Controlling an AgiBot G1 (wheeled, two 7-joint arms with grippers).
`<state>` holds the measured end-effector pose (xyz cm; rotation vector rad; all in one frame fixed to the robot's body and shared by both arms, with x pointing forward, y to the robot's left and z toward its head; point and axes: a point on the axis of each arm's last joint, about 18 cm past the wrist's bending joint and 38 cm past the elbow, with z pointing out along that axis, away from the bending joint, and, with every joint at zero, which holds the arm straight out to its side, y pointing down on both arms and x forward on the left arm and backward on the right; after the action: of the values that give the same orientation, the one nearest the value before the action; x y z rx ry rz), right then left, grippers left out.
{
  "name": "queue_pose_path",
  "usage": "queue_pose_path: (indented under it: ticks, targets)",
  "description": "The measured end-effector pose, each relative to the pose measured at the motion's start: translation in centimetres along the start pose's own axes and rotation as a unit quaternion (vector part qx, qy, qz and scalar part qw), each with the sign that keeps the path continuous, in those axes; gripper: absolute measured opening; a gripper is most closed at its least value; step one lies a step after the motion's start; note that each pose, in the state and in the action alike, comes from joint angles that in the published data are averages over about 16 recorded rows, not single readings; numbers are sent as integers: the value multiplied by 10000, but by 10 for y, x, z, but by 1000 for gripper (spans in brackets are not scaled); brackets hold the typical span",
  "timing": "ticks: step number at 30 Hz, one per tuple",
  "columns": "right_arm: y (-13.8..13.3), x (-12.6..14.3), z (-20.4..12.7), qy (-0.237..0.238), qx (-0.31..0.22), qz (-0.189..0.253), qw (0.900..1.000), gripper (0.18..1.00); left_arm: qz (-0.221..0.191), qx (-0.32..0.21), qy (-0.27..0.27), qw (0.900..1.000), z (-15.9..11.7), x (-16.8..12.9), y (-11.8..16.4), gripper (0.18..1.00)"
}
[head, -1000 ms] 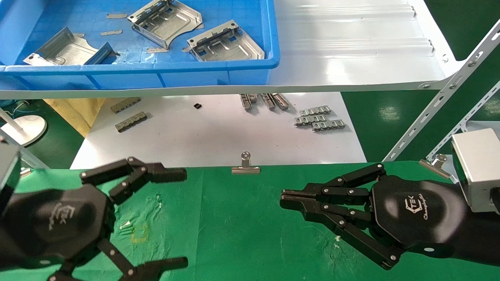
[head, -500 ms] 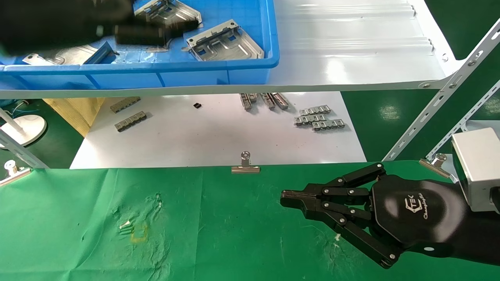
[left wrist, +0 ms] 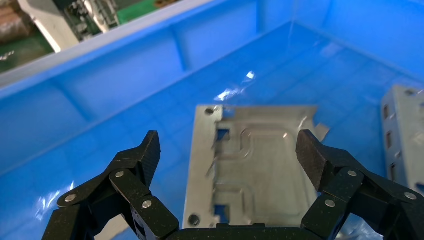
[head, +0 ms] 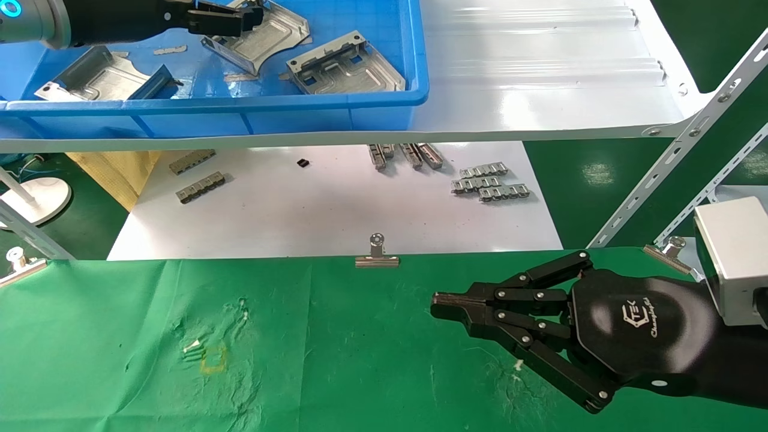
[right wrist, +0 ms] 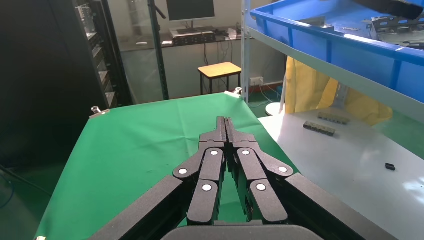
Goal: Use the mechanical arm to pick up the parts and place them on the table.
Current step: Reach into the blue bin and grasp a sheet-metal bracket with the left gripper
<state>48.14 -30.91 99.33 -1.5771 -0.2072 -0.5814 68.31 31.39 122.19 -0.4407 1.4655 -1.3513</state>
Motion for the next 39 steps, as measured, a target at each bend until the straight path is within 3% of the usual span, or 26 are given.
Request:
queue_pose_path:
  ticks: [8, 15, 30, 39]
  targets:
    - [0, 0, 0, 0, 0, 0, 10000, 192, -40, -239, -72, 9997, 1, -2, 7, 966]
    - [0, 0, 0, 0, 0, 0, 10000, 192, 94, -331, -127, 9993, 1, -4, 9, 892]
    - [0, 0, 0, 0, 0, 0, 10000, 228, 319, -400, -321, 9982, 5, -9, 13, 581]
    - [0, 0, 0, 0, 0, 0, 10000, 337, 264, -377, -480, 9978, 5, -14, 15, 382]
